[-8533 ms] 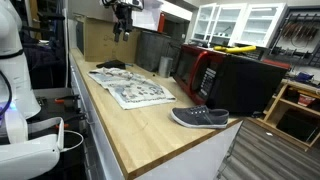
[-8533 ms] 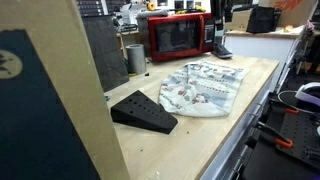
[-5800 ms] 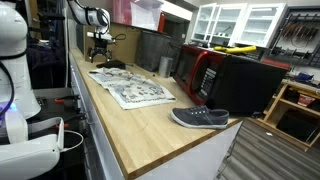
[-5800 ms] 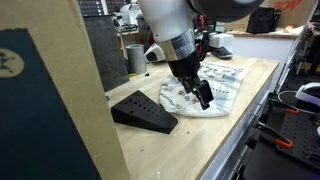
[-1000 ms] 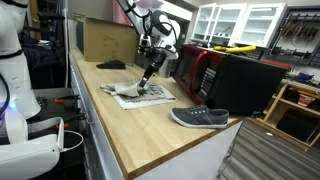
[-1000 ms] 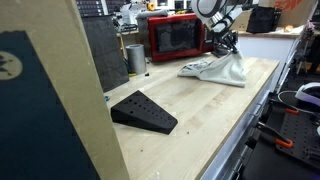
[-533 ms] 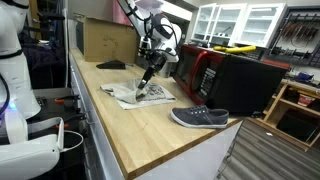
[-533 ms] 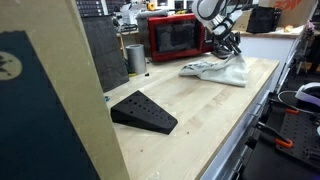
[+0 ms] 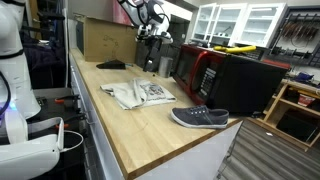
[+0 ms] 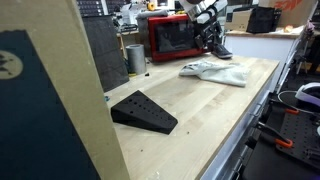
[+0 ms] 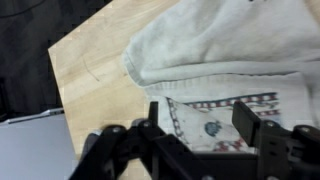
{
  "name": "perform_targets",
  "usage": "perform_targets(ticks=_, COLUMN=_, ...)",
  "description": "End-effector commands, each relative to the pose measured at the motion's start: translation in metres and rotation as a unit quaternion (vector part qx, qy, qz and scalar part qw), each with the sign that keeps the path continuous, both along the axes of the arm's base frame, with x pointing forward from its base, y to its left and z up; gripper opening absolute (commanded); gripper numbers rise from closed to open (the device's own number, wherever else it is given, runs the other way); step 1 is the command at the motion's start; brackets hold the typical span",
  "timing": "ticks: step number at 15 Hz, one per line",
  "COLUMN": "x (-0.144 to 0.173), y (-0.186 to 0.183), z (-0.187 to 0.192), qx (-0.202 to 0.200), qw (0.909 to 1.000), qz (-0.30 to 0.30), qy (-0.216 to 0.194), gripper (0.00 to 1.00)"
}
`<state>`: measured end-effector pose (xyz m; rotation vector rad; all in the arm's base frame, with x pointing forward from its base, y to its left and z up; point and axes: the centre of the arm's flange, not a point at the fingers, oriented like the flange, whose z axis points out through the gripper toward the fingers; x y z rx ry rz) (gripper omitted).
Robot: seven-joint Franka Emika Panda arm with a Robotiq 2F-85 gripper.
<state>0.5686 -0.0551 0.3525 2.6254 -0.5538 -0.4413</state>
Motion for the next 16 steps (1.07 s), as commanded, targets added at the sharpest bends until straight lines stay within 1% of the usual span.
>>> perform_targets(ticks=1, x=0.000, y=0.075, z=0.023, qx=0.037, qw=0.9961, qz=0.074, qy=-0.033, gripper=1.00)
perform_targets(ticks=3, x=-0.001, y=0.107, z=0.019, qx=0.044, qw=0.9922, qz=0.113, qy=-0.032, gripper=1.00)
perform_targets(ticks=6, x=-0.006, y=0.131, z=-0.006, qx=0.048, qw=0.9837, qz=0.173, qy=-0.010, gripper=1.00)
perform_targets(ticks=8, x=-0.007, y=0.131, z=-0.024, qx=0.044, qw=0.9791, qz=0.198, qy=0.004, gripper=1.00)
perform_targets(ticks=10, x=-0.004, y=0.122, z=-0.038, qx=0.035, qw=0.9768, qz=0.211, qy=0.015, gripper=1.00)
perform_targets(ticks=12, x=0.002, y=0.110, z=-0.044, qx=0.027, qw=0.9778, qz=0.207, qy=0.021, gripper=1.00)
perform_targets(ticks=13, x=0.002, y=0.109, z=-0.039, qx=0.031, qw=0.9773, qz=0.208, qy=0.026, gripper=1.00)
perform_targets(ticks=14, x=-0.001, y=0.116, z=-0.047, qx=0.030, qw=0.9799, qz=0.196, qy=0.026, gripper=1.00)
perform_targets(ticks=16, x=0.000, y=0.110, z=-0.048, qx=0.031, qw=0.9797, qz=0.196, qy=0.028, gripper=1.00)
